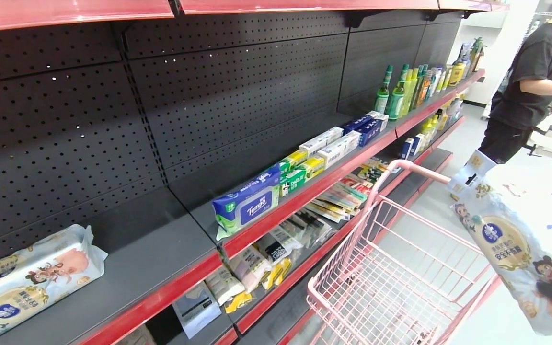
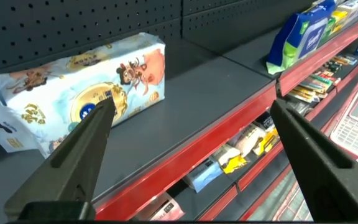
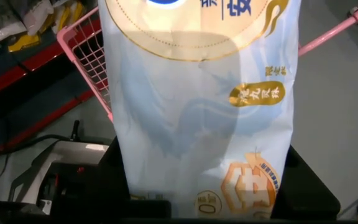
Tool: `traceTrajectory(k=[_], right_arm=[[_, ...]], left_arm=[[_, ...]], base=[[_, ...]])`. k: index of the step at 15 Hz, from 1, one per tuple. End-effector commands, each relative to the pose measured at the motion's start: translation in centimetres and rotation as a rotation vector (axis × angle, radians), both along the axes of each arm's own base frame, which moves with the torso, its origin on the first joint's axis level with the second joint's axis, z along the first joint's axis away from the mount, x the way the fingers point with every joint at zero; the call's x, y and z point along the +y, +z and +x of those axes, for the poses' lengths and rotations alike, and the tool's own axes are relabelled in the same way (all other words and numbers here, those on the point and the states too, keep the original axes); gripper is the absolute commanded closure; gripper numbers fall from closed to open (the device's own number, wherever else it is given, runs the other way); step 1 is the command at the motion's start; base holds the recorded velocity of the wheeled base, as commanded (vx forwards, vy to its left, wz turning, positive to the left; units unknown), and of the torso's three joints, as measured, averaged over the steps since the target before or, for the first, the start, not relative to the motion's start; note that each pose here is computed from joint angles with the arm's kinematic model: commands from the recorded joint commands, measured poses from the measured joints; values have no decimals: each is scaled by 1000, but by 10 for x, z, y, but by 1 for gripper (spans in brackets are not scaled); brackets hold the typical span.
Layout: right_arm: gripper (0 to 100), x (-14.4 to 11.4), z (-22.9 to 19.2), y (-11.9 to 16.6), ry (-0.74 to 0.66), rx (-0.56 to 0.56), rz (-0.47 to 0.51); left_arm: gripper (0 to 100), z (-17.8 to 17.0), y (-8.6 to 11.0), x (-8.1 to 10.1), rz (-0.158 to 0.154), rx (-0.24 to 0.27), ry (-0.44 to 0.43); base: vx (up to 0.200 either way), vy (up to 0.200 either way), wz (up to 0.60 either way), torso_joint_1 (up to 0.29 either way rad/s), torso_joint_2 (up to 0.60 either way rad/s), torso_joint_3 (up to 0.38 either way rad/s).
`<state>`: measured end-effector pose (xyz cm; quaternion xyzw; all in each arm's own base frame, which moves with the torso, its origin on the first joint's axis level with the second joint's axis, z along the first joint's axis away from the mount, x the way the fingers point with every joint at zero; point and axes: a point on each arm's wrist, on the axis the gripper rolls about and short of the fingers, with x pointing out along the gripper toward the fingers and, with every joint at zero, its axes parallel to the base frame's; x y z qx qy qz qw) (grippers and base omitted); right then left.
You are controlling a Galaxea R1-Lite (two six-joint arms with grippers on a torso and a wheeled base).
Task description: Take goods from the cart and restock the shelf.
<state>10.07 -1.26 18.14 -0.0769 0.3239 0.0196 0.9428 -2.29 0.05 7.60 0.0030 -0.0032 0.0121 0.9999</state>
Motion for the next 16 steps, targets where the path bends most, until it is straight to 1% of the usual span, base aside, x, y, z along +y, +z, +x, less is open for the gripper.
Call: traceTrajectory(k=[1, 4, 7, 10, 16], right_arm=[[100, 0, 1, -1, 7, 10, 3], [100, 0, 3, -2, 11, 19, -2], [100, 0, 3, -4, 39, 26, -43], [100, 0, 4, -4, 39, 29, -46], [100, 0, 2, 7, 49, -23, -58]], left_arm=[[0, 0, 0, 0, 0, 0, 0], [0, 0, 0, 0, 0, 0, 0], [0, 0, 0, 0, 0, 0, 0], [0, 0, 0, 0, 0, 0, 0], [0, 0, 0, 0, 0, 0, 0]], base=[[0, 0, 0, 110, -207, -115], [0, 0, 0, 92, -193, -105], [0, 0, 0, 57, -124, -62], [0, 0, 600, 4, 2, 1], [0, 0, 600, 6, -1, 0]])
